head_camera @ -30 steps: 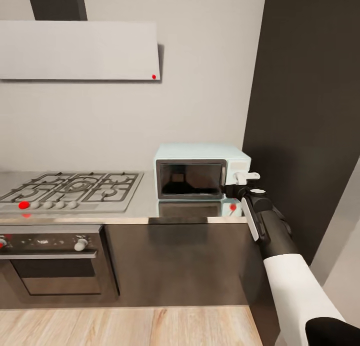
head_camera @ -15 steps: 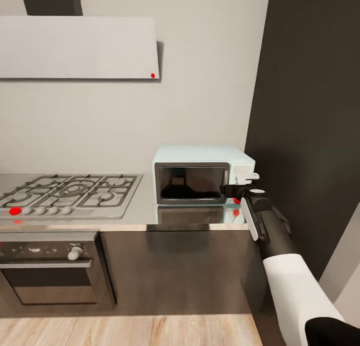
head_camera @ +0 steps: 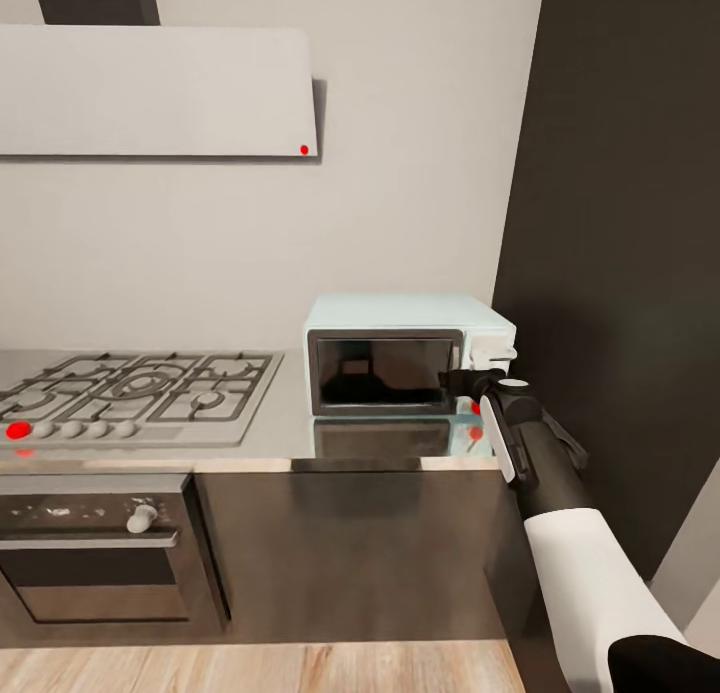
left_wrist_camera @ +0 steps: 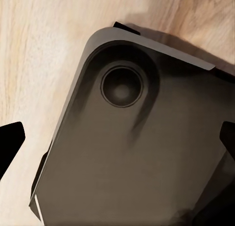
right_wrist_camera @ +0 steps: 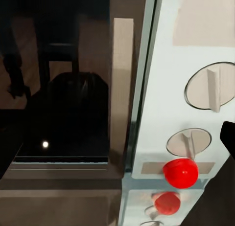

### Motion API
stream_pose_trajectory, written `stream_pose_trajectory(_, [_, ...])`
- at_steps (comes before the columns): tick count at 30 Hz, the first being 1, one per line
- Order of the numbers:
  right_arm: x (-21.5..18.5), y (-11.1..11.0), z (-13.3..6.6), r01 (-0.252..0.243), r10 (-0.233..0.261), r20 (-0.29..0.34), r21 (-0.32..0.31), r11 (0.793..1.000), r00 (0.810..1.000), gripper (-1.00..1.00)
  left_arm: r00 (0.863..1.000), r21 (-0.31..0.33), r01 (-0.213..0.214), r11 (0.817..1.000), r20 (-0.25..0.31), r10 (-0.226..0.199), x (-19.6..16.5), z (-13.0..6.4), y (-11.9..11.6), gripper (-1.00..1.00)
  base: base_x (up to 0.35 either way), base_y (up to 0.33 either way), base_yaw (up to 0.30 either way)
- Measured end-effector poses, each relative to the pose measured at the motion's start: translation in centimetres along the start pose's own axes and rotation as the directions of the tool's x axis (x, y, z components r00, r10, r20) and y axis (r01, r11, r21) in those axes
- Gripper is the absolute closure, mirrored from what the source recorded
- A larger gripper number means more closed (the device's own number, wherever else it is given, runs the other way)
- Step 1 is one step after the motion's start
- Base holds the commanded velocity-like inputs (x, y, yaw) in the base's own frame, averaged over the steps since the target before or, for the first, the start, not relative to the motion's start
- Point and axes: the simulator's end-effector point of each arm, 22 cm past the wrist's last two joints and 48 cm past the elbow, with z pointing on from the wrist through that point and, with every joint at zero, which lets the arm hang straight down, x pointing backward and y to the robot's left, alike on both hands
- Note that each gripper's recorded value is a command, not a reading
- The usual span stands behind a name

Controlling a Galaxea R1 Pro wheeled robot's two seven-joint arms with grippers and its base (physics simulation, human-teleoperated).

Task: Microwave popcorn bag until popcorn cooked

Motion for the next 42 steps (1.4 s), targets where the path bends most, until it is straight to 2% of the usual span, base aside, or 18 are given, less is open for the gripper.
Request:
stream_pose_trajectory(7, [0.0,-0.1,0.0,-0.001,0.001,0.001,0.001,1.000,1.000,-1.00,1.000,-0.002,0.005,1.000,0.000,-0.005,0.0,0.0,0.1,-1.00,0.003,0.000,0.000])
stream_pose_trajectory(11, [-0.8,-0.3,0.1,-0.009,0.009,0.045,0.006,1.000,0.999,-1.00,1.000,-0.002,0.009,1.000,0.000,-0.009,0.0,0.0,0.1,-1.00,0.000,0.000,0.000])
stream_pose_trajectory(17, [1.2,-0.1,1.1,-0.009,0.009,0.010,0.007,1.000,1.000,-1.00,1.000,-0.003,0.013,1.000,0.000,-0.013,0.0,0.0,0.1,-1.00,0.000,0.000,0.000])
stream_pose_trajectory(24, [1.2,-0.4,1.3,-0.012,0.011,0.019,0.023,1.000,1.000,-1.00,1.000,-0.003,0.014,1.000,0.001,-0.014,0.0,0.0,0.1,-1.00,0.000,0.000,0.000])
stream_pose_trajectory(26, [1.3,-0.4,1.3,-0.025,0.025,0.017,0.019,0.999,1.000,-1.00,1.000,-0.003,0.014,1.000,0.001,-0.014,0.0,0.0,0.1,-1.00,0.000,0.000,0.000])
stream_pose_trajectory(30, [2.3,-1.1,1.6,-0.082,0.082,-0.006,0.021,0.996,0.997,-1.00,1.000,-0.003,0.014,1.000,0.001,-0.014,0.0,0.0,0.1,-1.00,0.000,0.000,0.000])
stream_pose_trajectory(42, [2.8,-1.2,1.8,-0.088,0.088,-0.017,0.023,0.996,0.996,-1.00,1.000,-0.003,0.014,1.000,0.001,-0.014,-0.1,0.0,0.1,-1.00,0.000,0.000,0.000])
